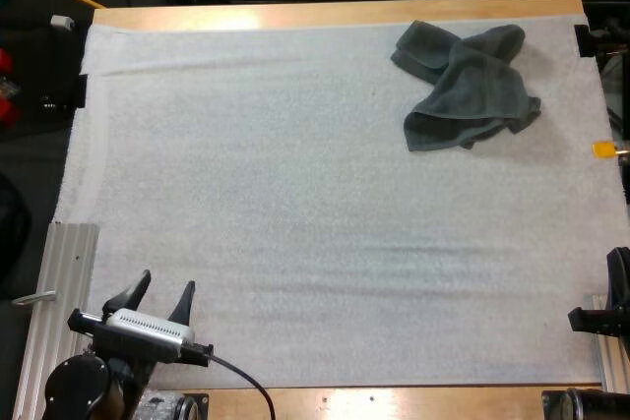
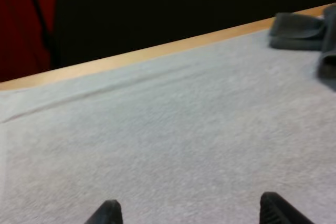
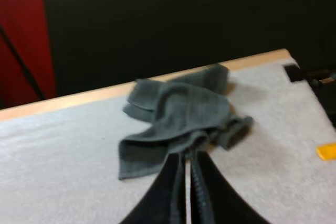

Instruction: Pick towel from pile, fold and stack

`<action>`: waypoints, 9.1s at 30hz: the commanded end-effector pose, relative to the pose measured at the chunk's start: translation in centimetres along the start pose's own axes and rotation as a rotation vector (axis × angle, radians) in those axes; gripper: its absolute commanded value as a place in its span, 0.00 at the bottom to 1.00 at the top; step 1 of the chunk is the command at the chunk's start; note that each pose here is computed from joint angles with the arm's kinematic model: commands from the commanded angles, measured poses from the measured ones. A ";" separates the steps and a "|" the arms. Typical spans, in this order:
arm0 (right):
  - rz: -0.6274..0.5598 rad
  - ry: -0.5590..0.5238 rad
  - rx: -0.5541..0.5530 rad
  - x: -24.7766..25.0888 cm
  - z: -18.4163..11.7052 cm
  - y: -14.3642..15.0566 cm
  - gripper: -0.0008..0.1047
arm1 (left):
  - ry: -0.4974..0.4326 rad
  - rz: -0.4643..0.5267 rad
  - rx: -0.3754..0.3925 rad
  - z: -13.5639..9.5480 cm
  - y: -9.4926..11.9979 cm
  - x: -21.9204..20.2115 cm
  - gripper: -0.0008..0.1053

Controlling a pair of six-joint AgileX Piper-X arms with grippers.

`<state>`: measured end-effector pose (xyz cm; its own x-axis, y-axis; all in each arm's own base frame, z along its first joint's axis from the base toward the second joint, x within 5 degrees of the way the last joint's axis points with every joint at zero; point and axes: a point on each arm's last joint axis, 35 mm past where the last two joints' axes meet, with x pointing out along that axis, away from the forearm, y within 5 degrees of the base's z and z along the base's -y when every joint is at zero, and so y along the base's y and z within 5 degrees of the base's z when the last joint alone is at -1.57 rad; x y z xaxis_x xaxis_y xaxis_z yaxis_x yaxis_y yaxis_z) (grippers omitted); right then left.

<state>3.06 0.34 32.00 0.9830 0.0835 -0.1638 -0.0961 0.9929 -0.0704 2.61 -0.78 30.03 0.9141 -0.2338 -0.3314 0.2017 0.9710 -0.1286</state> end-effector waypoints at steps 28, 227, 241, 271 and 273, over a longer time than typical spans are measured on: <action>0.379 0.007 0.015 2.3 5.8 0.2 0.47 | 0.138 -0.497 0.023 6.5 -2.4 2.9 0.59; 0.486 0.924 0.207 10.0 4.1 8.8 0.53 | 0.589 -0.251 -0.122 3.0 -1.3 4.7 0.59; 0.494 0.963 0.452 11.7 -5.3 14.3 0.53 | 0.601 -0.217 -0.114 2.8 -1.2 4.6 0.59; 0.332 1.096 0.614 18.3 -15.0 19.8 0.27 | 0.667 -0.230 -0.134 2.2 -1.2 4.2 0.59; 0.317 1.109 0.616 18.3 -15.3 19.8 0.27 | 0.667 -0.230 -0.134 2.2 -1.2 4.2 0.59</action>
<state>16.73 20.18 12.59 0.2497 0.4996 -0.8295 0.0762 0.8439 0.5311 6.99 -2.75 30.70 0.4345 -0.4463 -0.7823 0.2774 0.8927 -0.3552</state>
